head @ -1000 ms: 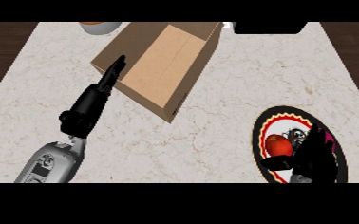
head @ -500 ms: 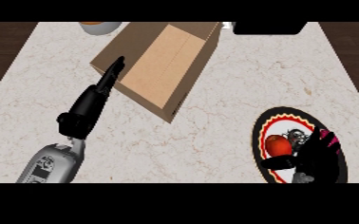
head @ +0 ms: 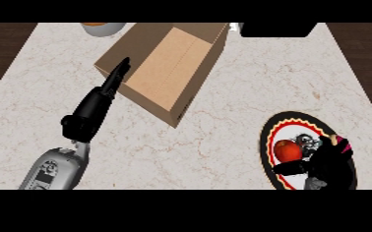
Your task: Pick the tomato from the plate and place it in the cardboard box
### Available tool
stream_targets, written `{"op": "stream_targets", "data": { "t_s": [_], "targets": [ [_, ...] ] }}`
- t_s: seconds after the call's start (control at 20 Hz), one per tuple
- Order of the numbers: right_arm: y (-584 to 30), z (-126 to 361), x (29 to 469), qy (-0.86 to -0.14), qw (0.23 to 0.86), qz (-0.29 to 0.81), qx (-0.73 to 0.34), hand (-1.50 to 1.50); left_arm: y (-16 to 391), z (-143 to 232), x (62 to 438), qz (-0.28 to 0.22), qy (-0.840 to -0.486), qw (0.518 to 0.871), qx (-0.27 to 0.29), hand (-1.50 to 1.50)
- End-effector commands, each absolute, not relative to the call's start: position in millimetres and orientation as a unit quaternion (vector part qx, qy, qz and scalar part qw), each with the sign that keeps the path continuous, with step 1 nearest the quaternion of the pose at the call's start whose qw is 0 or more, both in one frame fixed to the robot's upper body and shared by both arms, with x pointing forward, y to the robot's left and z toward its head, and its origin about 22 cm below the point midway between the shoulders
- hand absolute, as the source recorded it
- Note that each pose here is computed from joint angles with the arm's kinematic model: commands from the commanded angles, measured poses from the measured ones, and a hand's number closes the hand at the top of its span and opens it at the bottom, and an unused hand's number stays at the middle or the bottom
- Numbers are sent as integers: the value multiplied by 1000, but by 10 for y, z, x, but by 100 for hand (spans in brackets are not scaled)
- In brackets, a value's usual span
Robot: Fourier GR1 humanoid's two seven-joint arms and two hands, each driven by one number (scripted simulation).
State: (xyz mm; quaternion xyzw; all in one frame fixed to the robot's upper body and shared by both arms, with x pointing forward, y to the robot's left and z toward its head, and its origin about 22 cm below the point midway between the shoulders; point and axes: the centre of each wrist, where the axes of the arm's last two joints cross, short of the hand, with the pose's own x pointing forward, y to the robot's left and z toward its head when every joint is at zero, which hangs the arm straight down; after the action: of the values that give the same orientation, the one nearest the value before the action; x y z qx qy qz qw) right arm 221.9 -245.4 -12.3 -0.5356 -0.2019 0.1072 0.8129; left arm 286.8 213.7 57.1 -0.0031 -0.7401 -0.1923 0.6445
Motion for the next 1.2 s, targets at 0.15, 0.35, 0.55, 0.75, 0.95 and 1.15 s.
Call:
{"op": "stream_targets", "data": {
  "t_s": [0.15, 0.35, 0.55, 0.75, 0.95, 1.15],
  "targets": [
    [-2366, -408, 2117, -170, 811, 137, -542, 150, 1929, 438, 2806, -199, -712, 673, -23, 0],
    [-1982, -139, 2371, -345, 725, 345, -486, 150, 1925, 546, 2879, -217, -723, 655, -29, 0],
    [-1453, 161, 2420, -496, 561, 531, -397, 150, 1812, 609, 2884, -238, -733, 634, -58, 0],
    [-1130, 293, 2322, -586, 380, 664, -268, 150, 1691, 622, 2884, -260, -727, 631, -78, 0],
    [-1189, 566, 2394, -668, 216, 689, -181, 150, 1779, 519, 2891, -240, -715, 655, -57, 0],
    [-1533, 882, 2709, -728, 144, 659, -121, 150, 1984, 569, 2902, -227, -718, 658, -32, 0]
  ]
}}
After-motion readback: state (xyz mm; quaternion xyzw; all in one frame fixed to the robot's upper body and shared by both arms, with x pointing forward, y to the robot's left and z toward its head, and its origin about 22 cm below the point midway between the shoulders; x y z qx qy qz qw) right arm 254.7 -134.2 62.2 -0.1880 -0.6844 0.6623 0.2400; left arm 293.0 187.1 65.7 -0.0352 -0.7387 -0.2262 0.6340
